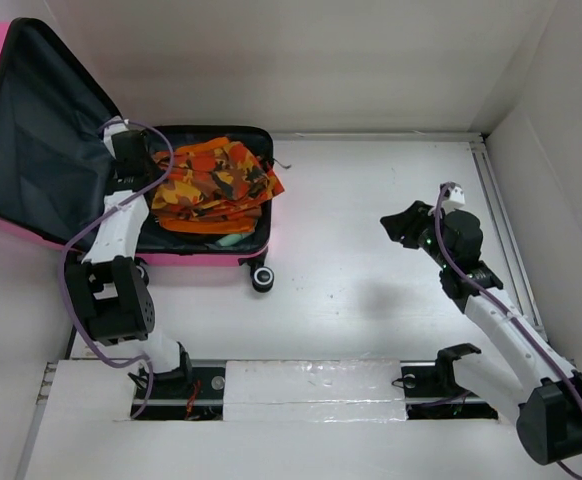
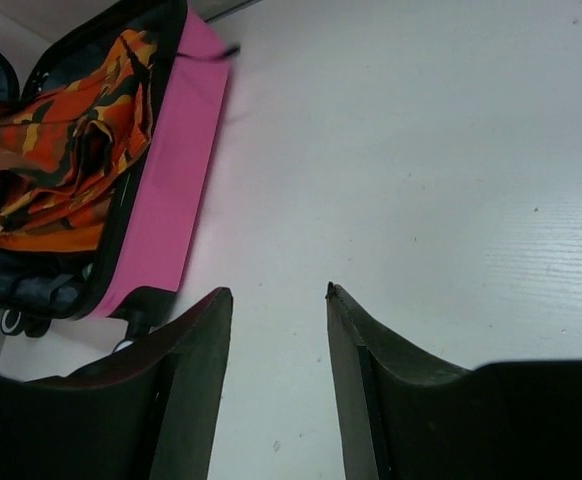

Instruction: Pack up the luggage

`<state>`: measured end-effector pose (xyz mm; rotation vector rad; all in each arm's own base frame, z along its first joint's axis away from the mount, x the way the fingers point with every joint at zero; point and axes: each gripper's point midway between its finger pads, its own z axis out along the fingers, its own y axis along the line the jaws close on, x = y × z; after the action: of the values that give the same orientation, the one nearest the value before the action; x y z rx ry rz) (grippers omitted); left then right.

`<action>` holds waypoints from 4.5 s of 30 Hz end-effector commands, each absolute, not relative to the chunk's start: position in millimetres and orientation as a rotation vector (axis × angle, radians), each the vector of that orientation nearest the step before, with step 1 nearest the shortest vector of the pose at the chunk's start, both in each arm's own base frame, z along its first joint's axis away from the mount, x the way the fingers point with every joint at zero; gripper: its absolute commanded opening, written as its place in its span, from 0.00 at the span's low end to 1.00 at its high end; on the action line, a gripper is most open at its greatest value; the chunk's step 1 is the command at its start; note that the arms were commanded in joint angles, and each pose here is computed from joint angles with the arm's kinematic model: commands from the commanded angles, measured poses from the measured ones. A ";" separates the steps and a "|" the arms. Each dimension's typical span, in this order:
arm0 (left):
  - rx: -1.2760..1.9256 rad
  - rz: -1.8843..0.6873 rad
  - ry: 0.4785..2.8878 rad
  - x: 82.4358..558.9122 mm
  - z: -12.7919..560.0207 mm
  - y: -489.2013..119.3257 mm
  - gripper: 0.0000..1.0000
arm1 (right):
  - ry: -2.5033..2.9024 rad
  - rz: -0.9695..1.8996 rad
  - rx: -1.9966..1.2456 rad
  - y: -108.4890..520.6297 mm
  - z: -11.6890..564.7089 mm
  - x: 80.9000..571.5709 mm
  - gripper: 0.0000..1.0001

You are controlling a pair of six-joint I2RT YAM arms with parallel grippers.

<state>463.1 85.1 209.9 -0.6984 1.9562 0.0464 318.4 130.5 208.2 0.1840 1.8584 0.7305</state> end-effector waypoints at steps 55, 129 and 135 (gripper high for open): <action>-1.437 1.005 1.338 210.2 339.0 249.2 0.72 | 1.859 0.987 -0.289 234.5 221.5 289.9 0.33; -1.068 0.187 2.023 510.0 175.1 224.8 0.00 | 2.059 0.772 -0.124 286.6 164.6 434.7 0.00; -1.103 0.011 2.178 485.8 89.9 152.4 0.00 | 2.062 0.687 -0.036 267.1 155.6 455.7 0.00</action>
<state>503.9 225.9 137.3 -1.1266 1.9968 0.1911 429.8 274.8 123.2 -0.0990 2.1589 0.7062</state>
